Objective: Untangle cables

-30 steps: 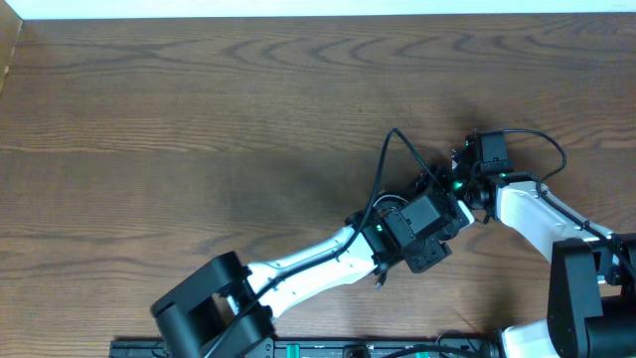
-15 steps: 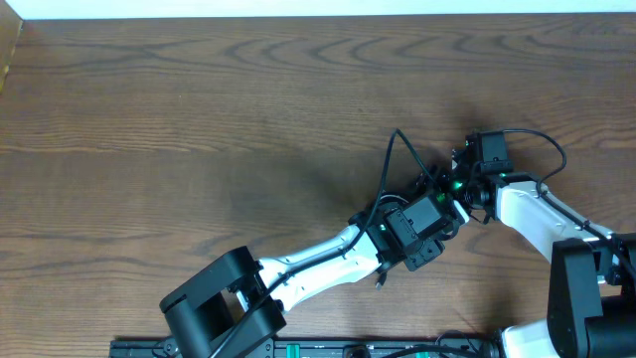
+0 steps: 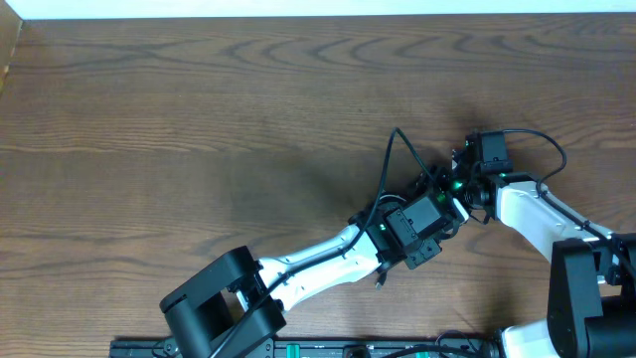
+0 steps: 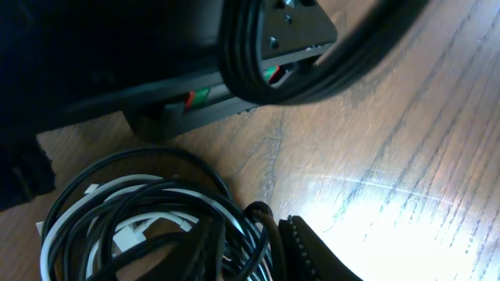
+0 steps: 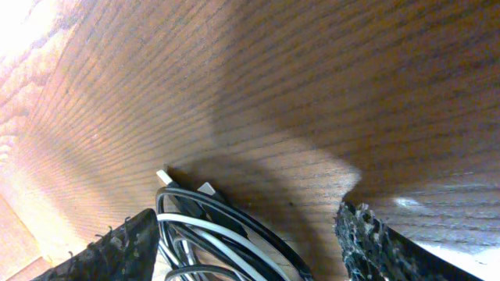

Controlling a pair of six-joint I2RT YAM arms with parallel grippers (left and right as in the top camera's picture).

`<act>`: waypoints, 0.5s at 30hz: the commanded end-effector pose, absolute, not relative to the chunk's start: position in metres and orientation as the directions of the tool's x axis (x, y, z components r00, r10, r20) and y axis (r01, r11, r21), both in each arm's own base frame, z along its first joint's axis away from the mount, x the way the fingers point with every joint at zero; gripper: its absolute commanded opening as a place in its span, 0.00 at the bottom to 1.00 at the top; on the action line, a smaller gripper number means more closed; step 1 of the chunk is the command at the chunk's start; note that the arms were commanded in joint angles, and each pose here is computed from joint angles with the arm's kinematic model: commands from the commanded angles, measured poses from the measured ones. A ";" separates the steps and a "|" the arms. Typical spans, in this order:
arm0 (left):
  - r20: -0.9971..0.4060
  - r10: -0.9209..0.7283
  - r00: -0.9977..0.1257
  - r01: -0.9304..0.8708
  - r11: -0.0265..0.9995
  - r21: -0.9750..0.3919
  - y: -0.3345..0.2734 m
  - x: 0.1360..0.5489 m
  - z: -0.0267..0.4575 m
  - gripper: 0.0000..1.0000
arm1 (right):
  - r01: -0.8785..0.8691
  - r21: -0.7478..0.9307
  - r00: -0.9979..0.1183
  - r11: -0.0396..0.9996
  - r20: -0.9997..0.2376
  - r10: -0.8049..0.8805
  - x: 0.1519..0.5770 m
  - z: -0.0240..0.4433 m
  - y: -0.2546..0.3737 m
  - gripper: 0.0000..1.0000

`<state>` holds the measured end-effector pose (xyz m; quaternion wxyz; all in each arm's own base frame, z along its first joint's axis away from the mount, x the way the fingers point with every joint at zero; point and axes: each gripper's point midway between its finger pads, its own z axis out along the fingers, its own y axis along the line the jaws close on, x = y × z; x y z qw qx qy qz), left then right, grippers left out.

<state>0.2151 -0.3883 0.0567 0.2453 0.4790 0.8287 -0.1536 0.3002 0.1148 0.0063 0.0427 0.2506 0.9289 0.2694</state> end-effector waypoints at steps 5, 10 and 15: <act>-0.559 0.700 -0.443 0.847 0.531 -0.007 -0.381 0.231 0.059 0.23 | 0.528 0.298 -0.847 0.796 0.113 0.519 0.255 -0.049 0.088 0.75; -0.547 0.688 -0.476 0.830 0.558 -0.022 -0.373 0.239 0.057 0.13 | 0.528 0.294 -0.847 0.796 0.111 0.521 0.255 -0.050 0.087 0.74; -0.538 0.678 -0.501 0.831 0.550 -0.082 -0.370 0.239 0.057 0.08 | 0.531 0.287 -0.845 0.798 0.109 0.523 0.254 -0.051 0.085 0.74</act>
